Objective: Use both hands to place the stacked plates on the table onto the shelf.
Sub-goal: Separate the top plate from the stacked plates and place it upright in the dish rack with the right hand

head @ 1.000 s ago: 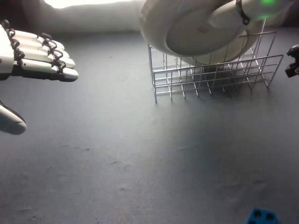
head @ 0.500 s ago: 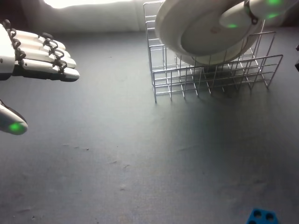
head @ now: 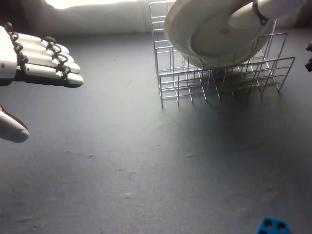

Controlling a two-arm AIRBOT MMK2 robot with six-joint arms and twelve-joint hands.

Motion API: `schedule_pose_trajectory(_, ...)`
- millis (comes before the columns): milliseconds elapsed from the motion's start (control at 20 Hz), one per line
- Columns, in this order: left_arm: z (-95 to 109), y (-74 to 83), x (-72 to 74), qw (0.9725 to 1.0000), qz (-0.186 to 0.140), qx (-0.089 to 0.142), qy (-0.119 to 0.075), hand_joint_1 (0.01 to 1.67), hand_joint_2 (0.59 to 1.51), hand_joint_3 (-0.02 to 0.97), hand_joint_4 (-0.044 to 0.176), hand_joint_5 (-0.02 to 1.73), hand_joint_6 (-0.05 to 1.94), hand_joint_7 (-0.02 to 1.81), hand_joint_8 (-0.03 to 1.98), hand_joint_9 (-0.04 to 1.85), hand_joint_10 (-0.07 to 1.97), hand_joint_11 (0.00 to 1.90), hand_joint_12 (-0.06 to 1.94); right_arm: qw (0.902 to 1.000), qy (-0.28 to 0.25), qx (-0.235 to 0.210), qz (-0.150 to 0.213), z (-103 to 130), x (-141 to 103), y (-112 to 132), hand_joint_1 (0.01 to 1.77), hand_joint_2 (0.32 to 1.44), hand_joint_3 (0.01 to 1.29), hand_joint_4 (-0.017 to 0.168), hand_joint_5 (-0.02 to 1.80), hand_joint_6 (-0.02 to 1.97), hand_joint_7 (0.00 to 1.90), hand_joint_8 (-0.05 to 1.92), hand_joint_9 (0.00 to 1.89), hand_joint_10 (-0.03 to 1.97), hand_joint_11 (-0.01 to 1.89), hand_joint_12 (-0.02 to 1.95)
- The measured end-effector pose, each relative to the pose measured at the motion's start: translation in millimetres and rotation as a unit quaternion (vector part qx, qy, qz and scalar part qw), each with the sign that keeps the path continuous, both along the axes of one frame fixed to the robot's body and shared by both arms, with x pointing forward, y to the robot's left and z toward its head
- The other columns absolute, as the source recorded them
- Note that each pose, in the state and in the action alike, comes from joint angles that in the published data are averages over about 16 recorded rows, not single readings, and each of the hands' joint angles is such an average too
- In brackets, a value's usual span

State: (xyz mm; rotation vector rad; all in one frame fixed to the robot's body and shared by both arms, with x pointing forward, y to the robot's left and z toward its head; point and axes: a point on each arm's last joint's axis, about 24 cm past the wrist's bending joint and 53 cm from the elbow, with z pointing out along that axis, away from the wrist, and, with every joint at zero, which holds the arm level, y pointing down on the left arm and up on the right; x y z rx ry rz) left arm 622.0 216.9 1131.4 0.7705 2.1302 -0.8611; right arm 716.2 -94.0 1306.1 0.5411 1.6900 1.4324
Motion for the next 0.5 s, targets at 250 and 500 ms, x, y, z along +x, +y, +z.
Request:
schedule_pose_trajectory(250,-0.8,-0.5,-0.2,1.0000,-0.001,0.002,0.000,0.01,1.113,0.004,0.000,0.02,0.01,0.02,0.00,0.02,0.01,0.02,0.01,1.0000,0.004,0.000,0.001,-4.2,3.9,4.7,1.35,1.06,0.01,-0.005,0.87,1.05,0.90,1.02,0.84,1.29,0.65,1.38)
schedule_pose_trajectory(500,-0.9,-0.8,-0.2,1.0000,-0.002,0.002,0.000,0.01,1.113,0.004,0.000,0.02,0.01,0.02,0.00,0.02,0.01,0.02,0.01,0.9999,0.013,0.000,0.002,-11.7,7.0,9.7,1.35,1.06,0.01,-0.005,0.87,1.05,0.90,1.03,0.83,1.30,0.63,1.39)
